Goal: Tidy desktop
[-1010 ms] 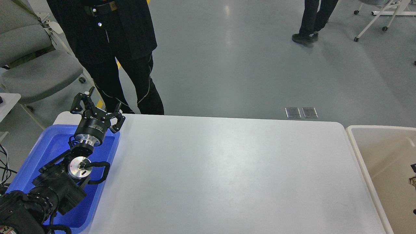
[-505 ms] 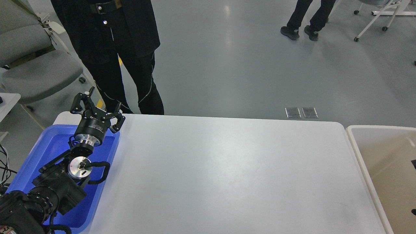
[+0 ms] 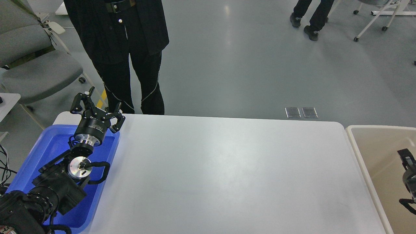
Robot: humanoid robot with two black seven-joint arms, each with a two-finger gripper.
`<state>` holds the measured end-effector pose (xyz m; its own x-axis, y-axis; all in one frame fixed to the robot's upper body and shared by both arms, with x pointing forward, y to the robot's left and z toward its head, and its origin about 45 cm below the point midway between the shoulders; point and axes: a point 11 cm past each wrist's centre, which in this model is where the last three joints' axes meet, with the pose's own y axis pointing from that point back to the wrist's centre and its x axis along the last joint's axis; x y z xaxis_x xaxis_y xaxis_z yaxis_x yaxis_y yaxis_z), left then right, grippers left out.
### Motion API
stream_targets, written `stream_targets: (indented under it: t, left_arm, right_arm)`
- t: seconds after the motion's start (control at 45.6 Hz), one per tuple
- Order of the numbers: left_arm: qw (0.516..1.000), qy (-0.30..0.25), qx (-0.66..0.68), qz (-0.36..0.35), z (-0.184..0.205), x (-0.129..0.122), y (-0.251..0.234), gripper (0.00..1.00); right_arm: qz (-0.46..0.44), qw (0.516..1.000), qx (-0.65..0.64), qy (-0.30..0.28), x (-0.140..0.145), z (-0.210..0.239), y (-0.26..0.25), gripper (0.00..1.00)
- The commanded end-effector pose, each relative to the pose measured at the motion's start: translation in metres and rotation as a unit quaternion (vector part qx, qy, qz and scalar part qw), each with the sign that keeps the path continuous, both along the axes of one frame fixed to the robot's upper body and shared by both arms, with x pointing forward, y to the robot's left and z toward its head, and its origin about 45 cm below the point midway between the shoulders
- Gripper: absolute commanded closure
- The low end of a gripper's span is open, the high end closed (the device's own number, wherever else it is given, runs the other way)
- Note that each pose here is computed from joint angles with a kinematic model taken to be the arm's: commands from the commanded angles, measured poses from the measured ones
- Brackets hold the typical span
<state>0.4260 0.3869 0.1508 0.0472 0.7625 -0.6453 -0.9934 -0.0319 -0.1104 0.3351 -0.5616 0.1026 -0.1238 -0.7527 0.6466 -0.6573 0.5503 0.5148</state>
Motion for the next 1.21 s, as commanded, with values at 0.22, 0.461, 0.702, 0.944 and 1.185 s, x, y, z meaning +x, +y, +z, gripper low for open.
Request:
stream_targets:
  t: [0.22,0.461,0.702,0.944,1.185]
  left_arm:
    - [1.000,0.000,0.000,0.000,0.000,0.000,0.000,0.00]
    - [1.000,0.000,0.000,0.000,0.000,0.000,0.000,0.00]
    - [1.000,0.000,0.000,0.000,0.000,0.000,0.000,0.00]
    - [1.000,0.000,0.000,0.000,0.000,0.000,0.000,0.00]
    - [1.000,0.000,0.000,0.000,0.000,0.000,0.000,0.00]
  right_arm:
    - [0.007,0.947,0.263,-0.185,0.053,0.066,0.031,0.00]
    - [0.062,0.878,0.366,-0.303,0.078,0.112,0.088,0.00]
    - [0.101,0.833,0.369,-0.399,0.078,0.117,0.159,0.00]
    - [0.112,0.843,0.337,-0.403,0.073,0.085,0.220,0.00]
    - [0.099,0.824,0.334,-0.447,0.071,0.084,0.241,0.00]
